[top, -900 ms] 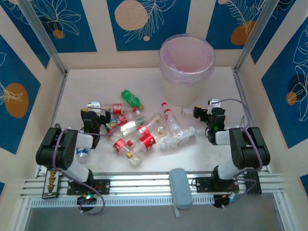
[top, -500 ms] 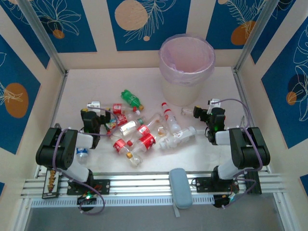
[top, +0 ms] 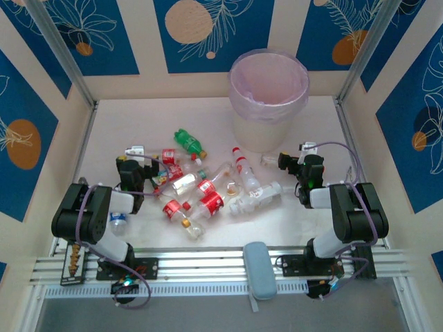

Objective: Put the plastic bottles in the bin

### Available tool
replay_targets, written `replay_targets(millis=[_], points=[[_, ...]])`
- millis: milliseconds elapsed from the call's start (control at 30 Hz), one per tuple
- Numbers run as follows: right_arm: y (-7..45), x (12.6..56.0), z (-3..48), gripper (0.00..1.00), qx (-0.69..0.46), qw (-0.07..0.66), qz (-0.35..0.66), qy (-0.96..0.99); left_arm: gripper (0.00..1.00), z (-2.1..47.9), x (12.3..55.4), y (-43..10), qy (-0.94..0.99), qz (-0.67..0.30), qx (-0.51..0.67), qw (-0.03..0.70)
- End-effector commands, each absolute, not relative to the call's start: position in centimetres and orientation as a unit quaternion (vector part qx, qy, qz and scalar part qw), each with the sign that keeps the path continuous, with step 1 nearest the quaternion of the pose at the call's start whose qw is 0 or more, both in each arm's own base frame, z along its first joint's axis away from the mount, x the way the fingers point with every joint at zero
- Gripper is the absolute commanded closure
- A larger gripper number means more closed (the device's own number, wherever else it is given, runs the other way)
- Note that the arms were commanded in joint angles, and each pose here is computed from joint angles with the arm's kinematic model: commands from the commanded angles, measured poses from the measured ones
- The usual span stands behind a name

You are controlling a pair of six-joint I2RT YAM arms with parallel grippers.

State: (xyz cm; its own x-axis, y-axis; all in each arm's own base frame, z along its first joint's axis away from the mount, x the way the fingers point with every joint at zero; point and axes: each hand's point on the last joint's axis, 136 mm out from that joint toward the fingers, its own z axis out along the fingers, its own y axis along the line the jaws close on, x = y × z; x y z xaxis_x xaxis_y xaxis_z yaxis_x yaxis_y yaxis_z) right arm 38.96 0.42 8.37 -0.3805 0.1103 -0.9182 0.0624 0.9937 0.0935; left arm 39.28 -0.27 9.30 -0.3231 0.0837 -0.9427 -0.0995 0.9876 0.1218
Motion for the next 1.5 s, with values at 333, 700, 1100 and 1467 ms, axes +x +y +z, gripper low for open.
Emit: replay_targets(millis=[333,700,1100,1467], points=[[0.4,39.5,9.8,0.01,0.054,0.564,0.027,0.824,0.0,9.8,39.2,0.3,0.802,0.082,-0.018,0.592],[1.2,39.1,13.9,0.01,0.028,0.543,0.026,0.839,0.0,13.3,37.7,1.0,0.791,0.097,-0.036,0.603],[4.9,30.0,17.8,0.01,0.045,0.395,0.027,0.917,0.0,24.9,32.9,2.1,0.828,0.057,-0.138,0.54],[18.2,26.3,15.1,0.18,-0.091,0.217,0.117,0.965,0.02,20.5,30.4,-9.4,0.931,-0.137,-0.053,0.335]])
